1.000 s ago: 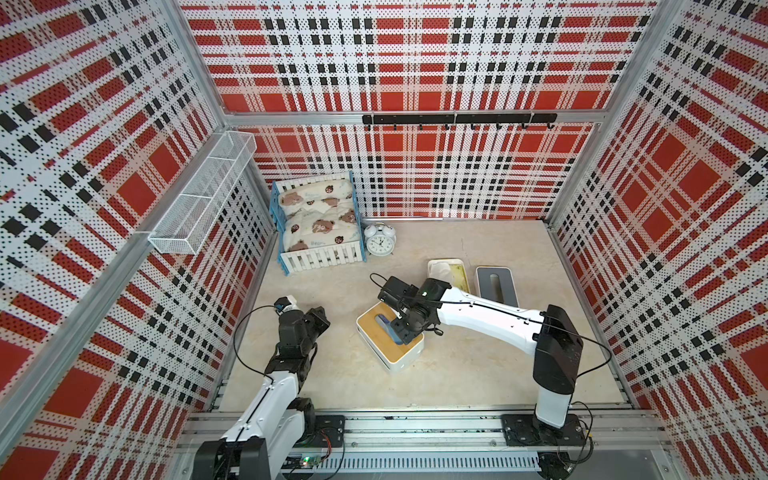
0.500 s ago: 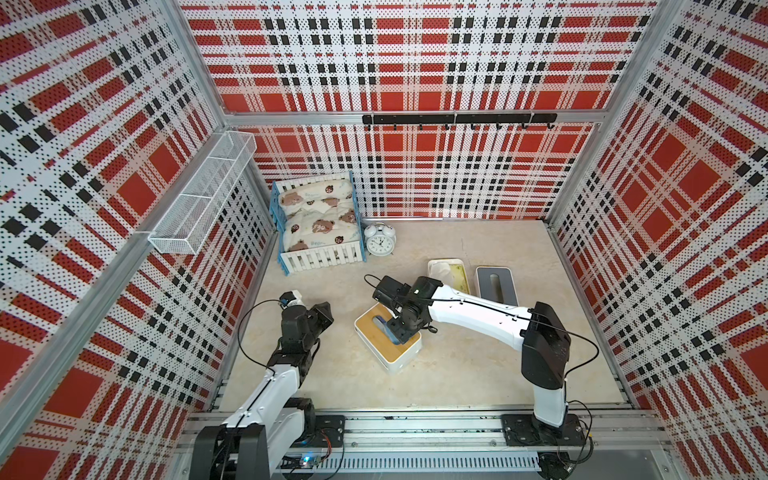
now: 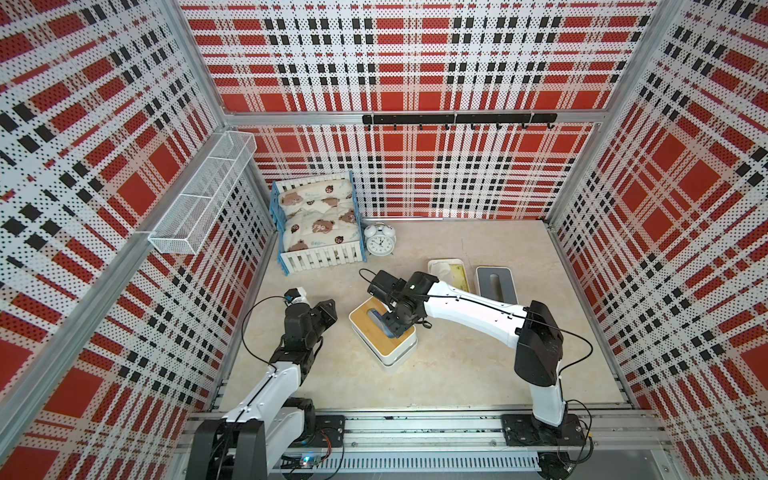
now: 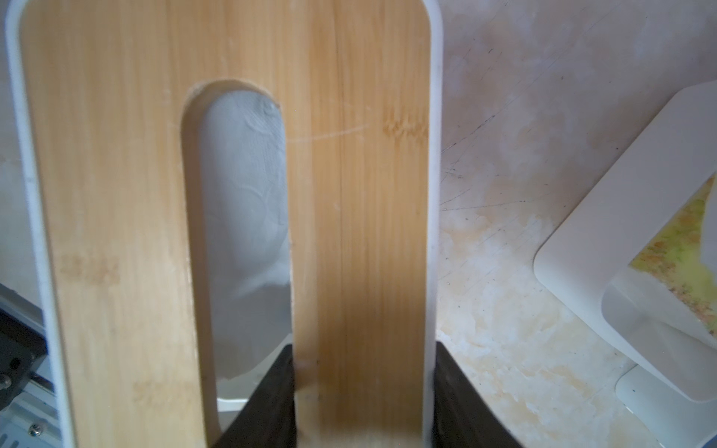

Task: Put the tissue paper into the tissue box
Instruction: Close the box lid on the tissue box.

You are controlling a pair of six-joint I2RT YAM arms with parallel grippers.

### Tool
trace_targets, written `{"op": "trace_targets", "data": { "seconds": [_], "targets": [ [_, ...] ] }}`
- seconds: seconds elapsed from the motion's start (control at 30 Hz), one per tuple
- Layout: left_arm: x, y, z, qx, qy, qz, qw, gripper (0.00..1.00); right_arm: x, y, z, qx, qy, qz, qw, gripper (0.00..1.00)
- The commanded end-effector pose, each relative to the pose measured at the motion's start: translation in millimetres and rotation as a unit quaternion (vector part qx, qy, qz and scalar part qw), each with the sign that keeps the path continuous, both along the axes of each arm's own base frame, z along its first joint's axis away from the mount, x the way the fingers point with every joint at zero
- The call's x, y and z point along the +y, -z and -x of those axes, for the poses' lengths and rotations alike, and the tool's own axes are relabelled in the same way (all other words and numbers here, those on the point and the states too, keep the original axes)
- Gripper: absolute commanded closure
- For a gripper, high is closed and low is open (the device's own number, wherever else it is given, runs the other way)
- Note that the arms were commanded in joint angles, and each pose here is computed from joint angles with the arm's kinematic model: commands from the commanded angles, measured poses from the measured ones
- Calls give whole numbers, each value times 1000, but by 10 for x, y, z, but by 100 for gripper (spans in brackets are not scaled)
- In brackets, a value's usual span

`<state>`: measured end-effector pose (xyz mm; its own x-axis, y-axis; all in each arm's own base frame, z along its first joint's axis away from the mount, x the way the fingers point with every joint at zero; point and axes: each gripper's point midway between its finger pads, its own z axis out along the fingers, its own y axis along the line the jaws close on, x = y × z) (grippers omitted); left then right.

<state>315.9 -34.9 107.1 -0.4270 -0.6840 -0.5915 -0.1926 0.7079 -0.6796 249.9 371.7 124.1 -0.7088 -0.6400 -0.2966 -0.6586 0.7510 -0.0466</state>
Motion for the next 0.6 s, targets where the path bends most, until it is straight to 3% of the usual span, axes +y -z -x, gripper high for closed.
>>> {"op": "trace_targets", "data": {
  "seconds": [0.0, 0.57],
  "targets": [
    [-28, -192, -77, -27, 9, -6, 1000, 74, 29, 59, -58, 2, -2, 2, 1000, 66],
    [-96, -286, -166, -35, 19, -12, 999, 69, -108, 208, -88, 20, 0, 46, 999, 66]
  ]
}}
